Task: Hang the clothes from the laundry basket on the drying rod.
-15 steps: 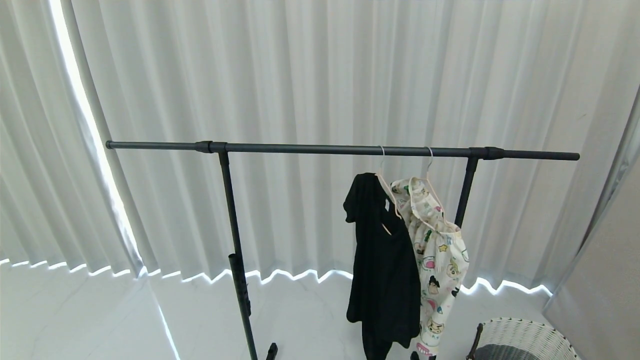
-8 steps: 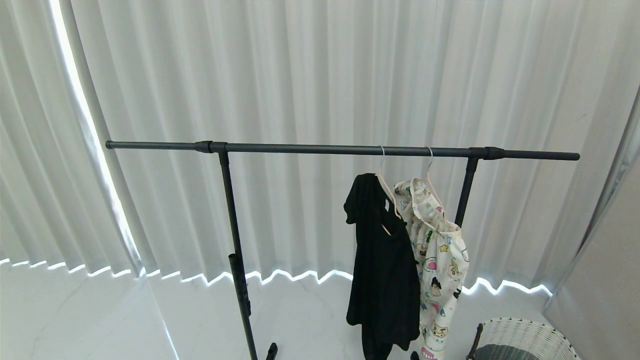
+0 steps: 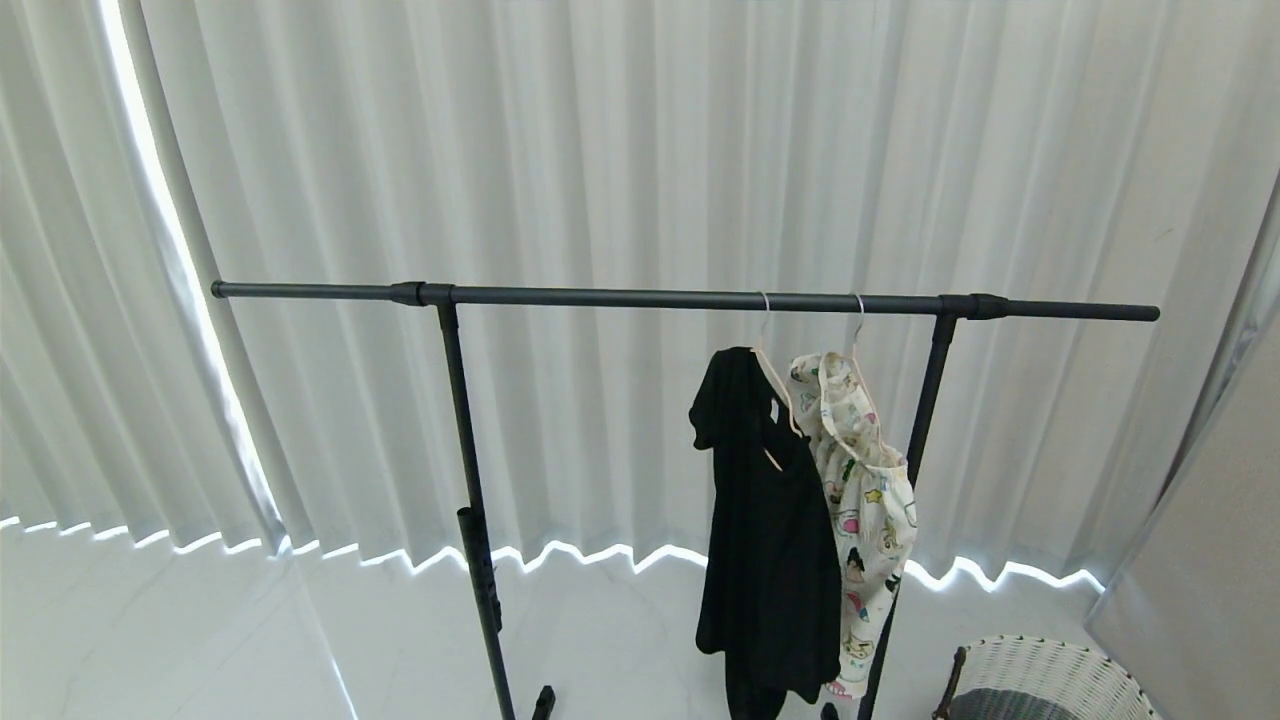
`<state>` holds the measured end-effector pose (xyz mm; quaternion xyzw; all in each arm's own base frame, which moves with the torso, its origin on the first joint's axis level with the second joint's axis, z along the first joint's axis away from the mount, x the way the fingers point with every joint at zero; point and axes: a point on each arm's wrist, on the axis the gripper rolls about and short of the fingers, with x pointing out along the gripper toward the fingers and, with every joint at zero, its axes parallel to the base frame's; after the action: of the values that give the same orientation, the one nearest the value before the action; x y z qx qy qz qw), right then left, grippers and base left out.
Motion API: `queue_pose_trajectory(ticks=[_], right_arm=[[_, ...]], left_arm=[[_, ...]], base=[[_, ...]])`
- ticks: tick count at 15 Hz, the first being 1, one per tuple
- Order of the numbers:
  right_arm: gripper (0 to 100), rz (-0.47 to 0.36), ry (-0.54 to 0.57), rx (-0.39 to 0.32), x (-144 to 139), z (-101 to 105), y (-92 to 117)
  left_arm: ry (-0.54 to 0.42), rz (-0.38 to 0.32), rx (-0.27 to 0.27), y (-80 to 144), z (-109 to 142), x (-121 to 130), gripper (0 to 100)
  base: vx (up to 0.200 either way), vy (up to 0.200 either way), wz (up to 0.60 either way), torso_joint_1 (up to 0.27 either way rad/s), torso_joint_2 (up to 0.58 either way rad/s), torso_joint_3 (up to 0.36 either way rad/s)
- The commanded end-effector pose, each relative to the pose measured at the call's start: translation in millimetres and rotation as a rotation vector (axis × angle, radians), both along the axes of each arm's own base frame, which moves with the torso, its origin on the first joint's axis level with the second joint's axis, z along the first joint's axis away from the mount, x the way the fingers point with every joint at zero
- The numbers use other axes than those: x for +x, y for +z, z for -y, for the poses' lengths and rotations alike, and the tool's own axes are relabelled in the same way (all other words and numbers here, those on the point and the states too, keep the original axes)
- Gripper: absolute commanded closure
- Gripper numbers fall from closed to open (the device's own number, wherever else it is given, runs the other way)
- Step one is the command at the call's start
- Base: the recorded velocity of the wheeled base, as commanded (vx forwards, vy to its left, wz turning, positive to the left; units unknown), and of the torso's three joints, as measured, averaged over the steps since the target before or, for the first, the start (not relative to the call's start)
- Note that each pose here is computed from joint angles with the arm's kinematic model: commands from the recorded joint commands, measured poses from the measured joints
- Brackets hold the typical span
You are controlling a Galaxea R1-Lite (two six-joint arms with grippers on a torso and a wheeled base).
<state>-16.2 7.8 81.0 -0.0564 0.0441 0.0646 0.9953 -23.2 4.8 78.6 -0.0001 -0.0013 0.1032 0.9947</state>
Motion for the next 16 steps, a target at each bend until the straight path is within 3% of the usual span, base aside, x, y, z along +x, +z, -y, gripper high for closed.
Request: queue_pose_trajectory(ticks=[1, 2, 4, 6, 7, 9, 11, 16], right_arm=[[0, 0.035, 0.124, -0.025, -3.2, 2.2, 0.5], [0, 0.065, 0.140, -0.022, -5.8, 2.8, -0.1], [0, 0.080, -0.021, 0.020, -7.2, 4.9, -0.1], [0, 0.077, -0.120, 0.090, -7.4, 7.1, 0.1], [0, 0.093, -0.121, 0.089, -8.7, 7.3, -0.4], [0, 0.097, -0.255, 0.081, -8.8, 10.3, -0.4], [0, 0.104, -0.268, 0.139, -8.7, 10.6, 0.0], [0, 0.111, -0.304, 0.130, -8.5, 11.4, -0.4]], left_arm=[[0.003, 0.017, -0.042, -0.9, 0.0, -0.6, 0], [0.001, 0.019, -0.053, -0.9, 0.0, -0.6, 0], [-0.021, 0.014, -0.027, -0.6, 0.5, -0.6, 0], [-0.141, 0.008, 0.010, -1.0, 3.2, 0.0, 0], [-0.178, 0.007, 0.010, -1.4, 4.1, 0.1, 0], [-0.187, 0.009, 0.011, -1.3, 4.3, 0.1, 0], [-0.207, 0.000, 0.019, -2.6, 4.7, 0.4, 0], [-0.225, -0.019, 0.015, -4.1, 5.2, 0.1, 0]], base=[[0.000, 0.000, 0.00, 0.000, 0.00, 0.000], [0.000, 0.000, 0.00, 0.000, 0.00, 0.000], [0.000, 0.000, 0.00, 0.000, 0.00, 0.000], [0.000, 0.000, 0.00, 0.000, 0.00, 0.000], [0.000, 0.000, 0.00, 0.000, 0.00, 0.000], [0.000, 0.000, 0.00, 0.000, 0.00, 0.000], [0.000, 0.000, 0.00, 0.000, 0.00, 0.000], [0.000, 0.000, 0.00, 0.000, 0.00, 0.000]])
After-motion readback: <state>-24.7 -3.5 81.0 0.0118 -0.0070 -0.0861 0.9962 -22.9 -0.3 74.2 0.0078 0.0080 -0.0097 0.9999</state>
